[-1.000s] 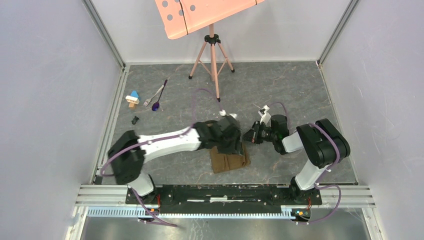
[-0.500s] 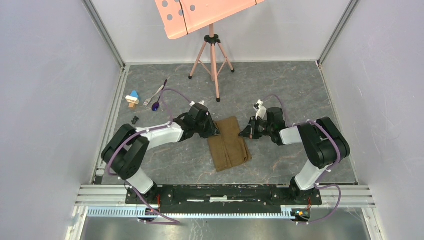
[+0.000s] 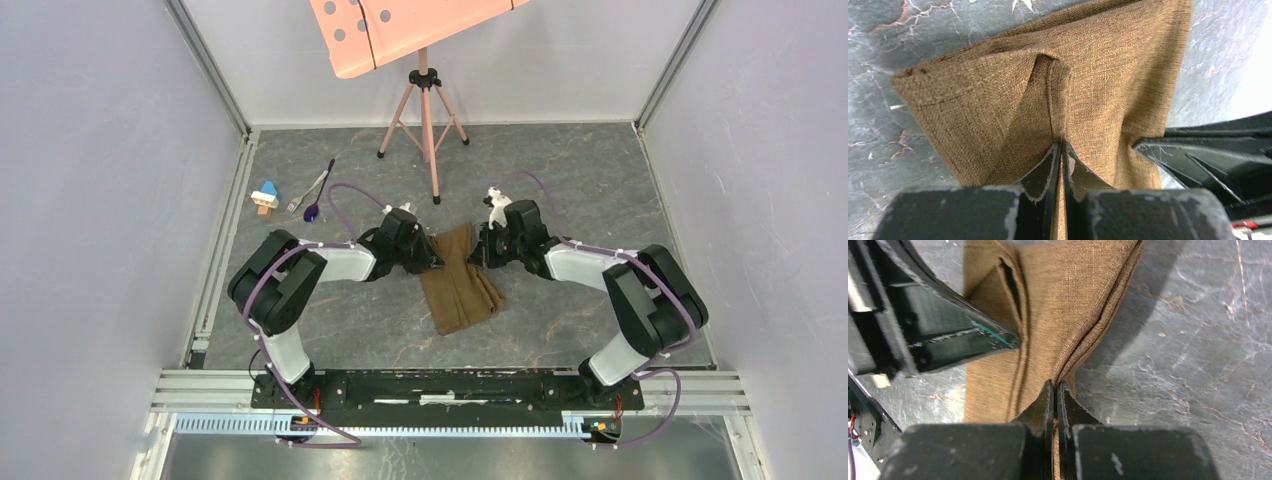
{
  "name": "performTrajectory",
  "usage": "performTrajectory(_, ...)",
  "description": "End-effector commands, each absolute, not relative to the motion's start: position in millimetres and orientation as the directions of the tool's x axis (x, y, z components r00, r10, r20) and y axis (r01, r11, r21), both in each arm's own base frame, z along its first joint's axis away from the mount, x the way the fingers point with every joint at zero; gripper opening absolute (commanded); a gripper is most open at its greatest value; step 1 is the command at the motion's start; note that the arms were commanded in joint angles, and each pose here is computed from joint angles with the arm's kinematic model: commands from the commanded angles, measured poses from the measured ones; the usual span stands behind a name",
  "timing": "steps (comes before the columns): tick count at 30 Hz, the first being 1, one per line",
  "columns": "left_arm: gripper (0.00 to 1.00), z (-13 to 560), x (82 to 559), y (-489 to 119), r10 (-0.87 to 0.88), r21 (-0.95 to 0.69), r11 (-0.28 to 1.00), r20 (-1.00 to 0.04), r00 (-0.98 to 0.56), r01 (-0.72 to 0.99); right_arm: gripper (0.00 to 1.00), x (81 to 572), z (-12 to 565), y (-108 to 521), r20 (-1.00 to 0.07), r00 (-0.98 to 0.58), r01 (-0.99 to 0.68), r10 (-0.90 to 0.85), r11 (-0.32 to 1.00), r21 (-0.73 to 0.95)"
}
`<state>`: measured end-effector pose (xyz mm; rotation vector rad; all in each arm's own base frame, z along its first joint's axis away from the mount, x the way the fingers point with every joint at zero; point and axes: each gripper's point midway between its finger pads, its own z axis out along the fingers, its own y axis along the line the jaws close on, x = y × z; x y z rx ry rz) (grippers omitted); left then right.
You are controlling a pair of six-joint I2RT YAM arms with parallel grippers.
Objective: Fold the napkin into a case and place the utensils inside
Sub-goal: Pick up the 2/3-rectangle-folded napkin at the center of the board, then fold the 2/3-rectangle-folded napkin at the center of the board.
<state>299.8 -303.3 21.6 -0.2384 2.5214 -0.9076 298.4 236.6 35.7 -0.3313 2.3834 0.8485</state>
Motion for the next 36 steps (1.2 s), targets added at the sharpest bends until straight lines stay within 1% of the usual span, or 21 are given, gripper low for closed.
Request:
performTrajectory(1,0.10,-7,290,-293,-0.342,-0.627,0.774,-0.300,-0.890,-0.086,0.00,316,72,246,-0.678,-0.734,-0.412,-0.041,0.820,0.396)
performTrajectory(5,0.09,-11,285,-287,-0.346,-0.628,0.773,-0.296,-0.890,-0.091,0.00,307,84,261,-0.684,-0.729,-0.412,-0.027,0.815,0.407)
performTrajectory(10,0.09,-11,286,-284,-0.361,-0.633,0.767,-0.292,-0.886,-0.103,0.00,289,87,288,-0.649,-0.759,-0.387,0.049,0.769,0.510)
performTrajectory(18,0.09,-11,287,-280,-0.367,-0.632,0.768,-0.303,-0.879,-0.103,0.00,275,102,307,-0.639,-0.764,-0.400,0.084,0.717,0.572)
performTrajectory(23,0.08,-12,287,-288,-0.380,-0.666,0.738,-0.277,-0.883,-0.108,0.00,264,86,314,-0.589,-0.793,-0.364,0.155,0.655,0.662)
performTrajectory(25,0.07,-8,287,-288,-0.390,-0.679,0.726,-0.280,-0.877,-0.106,0.00,261,78,318,-0.565,-0.805,-0.345,0.184,0.628,0.697)
performTrajectory(28,0.07,-2,287,-287,-0.390,-0.685,0.723,-0.294,-0.873,-0.092,0.00,258,63,318,-0.537,-0.820,-0.317,0.197,0.624,0.714)
performTrajectory(30,0.10,5,286,-289,-0.379,-0.694,0.716,-0.299,-0.876,-0.072,0.00,257,56,317,-0.526,-0.827,-0.307,0.199,0.625,0.718)
performTrajectory(32,0.16,14,285,-290,-0.369,-0.704,0.708,-0.305,-0.878,-0.053,0.00,257,58,318,-0.529,-0.825,-0.311,0.199,0.621,0.719)
performTrajectory(34,0.24,24,284,-292,-0.357,-0.716,0.698,-0.310,-0.881,-0.031,0.00,261,60,317,-0.545,-0.817,-0.321,0.191,0.634,0.704)
performTrajectory(36,0.29,37,283,-292,-0.343,-0.728,0.685,-0.316,-0.885,-0.006,0.00,263,62,316,-0.553,-0.812,-0.323,0.184,0.647,0.690)
